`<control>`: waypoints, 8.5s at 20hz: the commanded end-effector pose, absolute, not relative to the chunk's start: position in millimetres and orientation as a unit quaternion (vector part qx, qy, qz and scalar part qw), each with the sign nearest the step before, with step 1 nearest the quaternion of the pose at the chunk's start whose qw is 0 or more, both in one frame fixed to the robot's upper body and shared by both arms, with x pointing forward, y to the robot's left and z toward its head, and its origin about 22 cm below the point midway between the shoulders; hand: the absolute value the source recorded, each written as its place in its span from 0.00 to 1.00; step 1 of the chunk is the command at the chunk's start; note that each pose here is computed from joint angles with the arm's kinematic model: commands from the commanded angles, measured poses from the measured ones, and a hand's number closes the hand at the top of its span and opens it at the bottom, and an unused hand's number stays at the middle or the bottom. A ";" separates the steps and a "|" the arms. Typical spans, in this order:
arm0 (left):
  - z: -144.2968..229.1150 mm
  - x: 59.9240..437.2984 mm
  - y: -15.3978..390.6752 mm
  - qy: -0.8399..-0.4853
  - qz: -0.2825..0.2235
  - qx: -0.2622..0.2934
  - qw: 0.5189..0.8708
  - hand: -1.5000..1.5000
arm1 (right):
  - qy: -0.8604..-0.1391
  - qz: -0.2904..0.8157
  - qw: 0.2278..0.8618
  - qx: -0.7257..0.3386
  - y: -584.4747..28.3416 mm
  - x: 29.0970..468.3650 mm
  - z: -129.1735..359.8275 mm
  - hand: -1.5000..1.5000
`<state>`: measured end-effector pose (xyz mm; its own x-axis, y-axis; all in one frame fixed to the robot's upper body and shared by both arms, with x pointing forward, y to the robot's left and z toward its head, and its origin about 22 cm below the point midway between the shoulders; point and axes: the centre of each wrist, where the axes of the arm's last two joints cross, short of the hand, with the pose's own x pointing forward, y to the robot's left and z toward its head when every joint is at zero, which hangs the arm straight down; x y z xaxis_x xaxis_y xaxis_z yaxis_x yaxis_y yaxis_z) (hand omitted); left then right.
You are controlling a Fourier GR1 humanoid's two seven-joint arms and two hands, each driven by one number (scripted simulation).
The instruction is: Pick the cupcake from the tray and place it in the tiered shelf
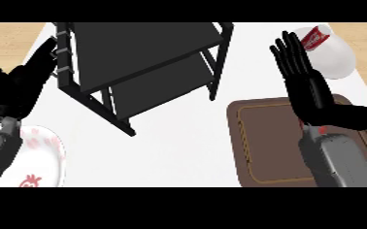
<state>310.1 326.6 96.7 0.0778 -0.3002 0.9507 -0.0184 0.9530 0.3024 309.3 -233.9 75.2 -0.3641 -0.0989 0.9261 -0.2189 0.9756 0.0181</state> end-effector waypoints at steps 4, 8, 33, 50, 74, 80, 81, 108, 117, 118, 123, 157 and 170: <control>30.8 273.0 347.2 -0.576 -0.007 0.128 0.807 0.50 | -0.791 -0.021 0.577 -0.201 -372.9 257.6 75.2 1.00; 3.2 258.7 342.3 -0.536 0.054 0.104 0.836 0.50 | -0.583 -0.042 0.693 -0.423 -465.1 179.5 27.1 1.00; -32.2 238.1 280.8 -0.529 0.014 0.042 0.847 0.50 | -0.489 0.014 0.788 -0.374 -395.7 90.4 167.8 0.00; -21.4 244.8 288.2 -0.527 0.017 0.042 0.848 0.50 | -0.340 0.080 0.843 -0.410 -344.9 187.1 138.9 0.00; -14.7 262.5 287.2 -0.535 0.022 0.040 0.844 0.50 | -0.261 0.076 0.843 -0.464 -302.3 215.5 61.6 0.00; -23.0 235.9 304.8 -0.529 0.019 0.040 0.847 0.50 | -0.249 0.077 0.836 -0.483 -330.3 222.5 46.2 0.00; -33.9 229.8 282.0 -0.528 0.024 0.042 0.848 0.50 | -0.248 0.085 0.840 -0.475 -315.9 212.3 43.7 0.00; -20.4 238.1 291.9 -0.528 0.021 0.046 0.848 0.50 | -0.387 0.172 0.798 -0.428 -290.1 220.7 15.2 1.00; -23.9 255.2 269.2 -0.526 -0.017 0.017 0.850 0.50 | -0.623 0.516 0.574 -0.124 -47.4 192.8 61.4 1.00; -18.3 259.1 275.0 -0.528 -0.012 0.024 0.849 0.50 | -0.640 0.524 0.548 -0.125 -37.1 190.2 68.2 1.00; -30.2 249.1 288.5 -0.523 0.000 0.034 0.852 0.50 | -0.707 0.473 0.507 -0.136 -12.4 145.8 121.5 1.00; -24.3 245.1 294.3 -0.523 0.018 0.032 0.852 0.50 | -0.731 0.366 0.528 -0.228 8.8 291.9 352.0 1.00; -22.9 253.3 294.4 -0.531 0.011 0.041 0.846 0.50 | -0.729 0.381 0.505 -0.260 20.9 369.8 309.6 1.00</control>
<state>252.2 292.5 -27.1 0.4405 -0.0193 0.8976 -0.0649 0.9965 0.0532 353.0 17.0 323.7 -0.3535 0.7558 0.5511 -0.0197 0.5830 -0.8122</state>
